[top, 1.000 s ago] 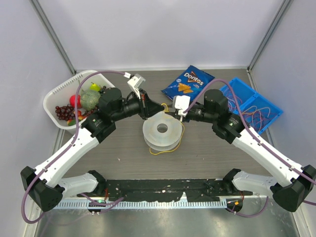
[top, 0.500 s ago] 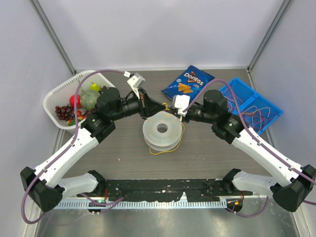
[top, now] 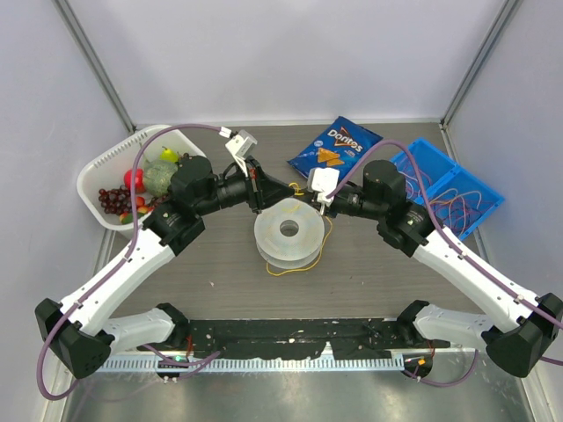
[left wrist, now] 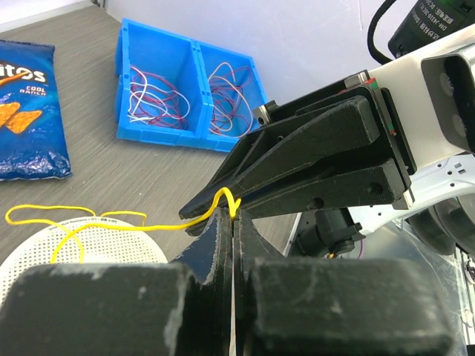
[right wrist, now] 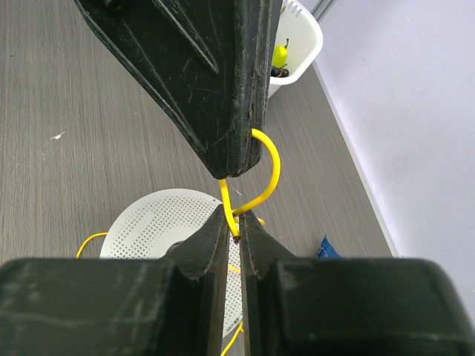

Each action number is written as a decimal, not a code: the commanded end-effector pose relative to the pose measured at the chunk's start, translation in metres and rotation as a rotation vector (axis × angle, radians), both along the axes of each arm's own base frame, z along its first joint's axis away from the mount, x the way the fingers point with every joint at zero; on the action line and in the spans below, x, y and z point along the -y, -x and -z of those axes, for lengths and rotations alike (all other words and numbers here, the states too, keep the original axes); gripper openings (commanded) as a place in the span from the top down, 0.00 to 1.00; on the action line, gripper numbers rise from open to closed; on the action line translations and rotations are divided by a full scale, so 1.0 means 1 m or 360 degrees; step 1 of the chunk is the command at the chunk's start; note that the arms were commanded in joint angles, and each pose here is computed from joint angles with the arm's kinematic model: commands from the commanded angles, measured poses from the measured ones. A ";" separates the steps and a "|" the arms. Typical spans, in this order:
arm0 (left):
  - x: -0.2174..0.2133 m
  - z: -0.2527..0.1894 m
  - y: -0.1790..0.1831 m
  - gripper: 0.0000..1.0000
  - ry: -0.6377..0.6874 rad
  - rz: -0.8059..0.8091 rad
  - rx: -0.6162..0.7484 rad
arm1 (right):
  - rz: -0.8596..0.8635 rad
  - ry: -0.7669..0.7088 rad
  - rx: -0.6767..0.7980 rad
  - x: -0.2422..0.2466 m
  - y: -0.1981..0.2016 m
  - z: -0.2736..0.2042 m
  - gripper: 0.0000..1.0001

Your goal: Wrap the cables

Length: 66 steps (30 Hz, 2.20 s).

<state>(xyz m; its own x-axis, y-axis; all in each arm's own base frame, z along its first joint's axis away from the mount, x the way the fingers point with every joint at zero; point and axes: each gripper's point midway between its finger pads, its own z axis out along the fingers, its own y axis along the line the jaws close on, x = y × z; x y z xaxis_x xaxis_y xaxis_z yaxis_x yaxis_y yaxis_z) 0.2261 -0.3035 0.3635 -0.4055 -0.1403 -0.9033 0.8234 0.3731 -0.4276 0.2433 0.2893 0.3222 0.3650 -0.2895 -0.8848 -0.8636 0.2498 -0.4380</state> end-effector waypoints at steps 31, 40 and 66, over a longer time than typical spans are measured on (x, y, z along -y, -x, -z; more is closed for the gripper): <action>-0.002 0.003 0.005 1.00 -0.0042 0.0054 0.0144 | -0.0102 -0.0077 0.0020 -0.003 0.016 -0.025 0.71; -0.002 0.003 0.009 1.00 -0.0044 0.0081 0.0177 | -0.0066 -0.0107 -0.0034 -0.005 0.012 -0.026 0.79; -0.066 0.125 -0.056 0.08 -0.0633 -0.0101 -0.0452 | 0.1000 -0.0454 0.0203 0.167 -0.086 -0.137 0.99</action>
<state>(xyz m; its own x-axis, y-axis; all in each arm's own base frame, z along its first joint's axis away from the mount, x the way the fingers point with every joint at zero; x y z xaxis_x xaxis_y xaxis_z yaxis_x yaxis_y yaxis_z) 0.2829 -0.2462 0.2875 -0.5429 -0.0059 -0.8398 0.6803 0.5832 -0.4439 0.3296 0.1791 0.3741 0.1596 -0.2411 -0.9573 -0.6872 0.6690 -0.2831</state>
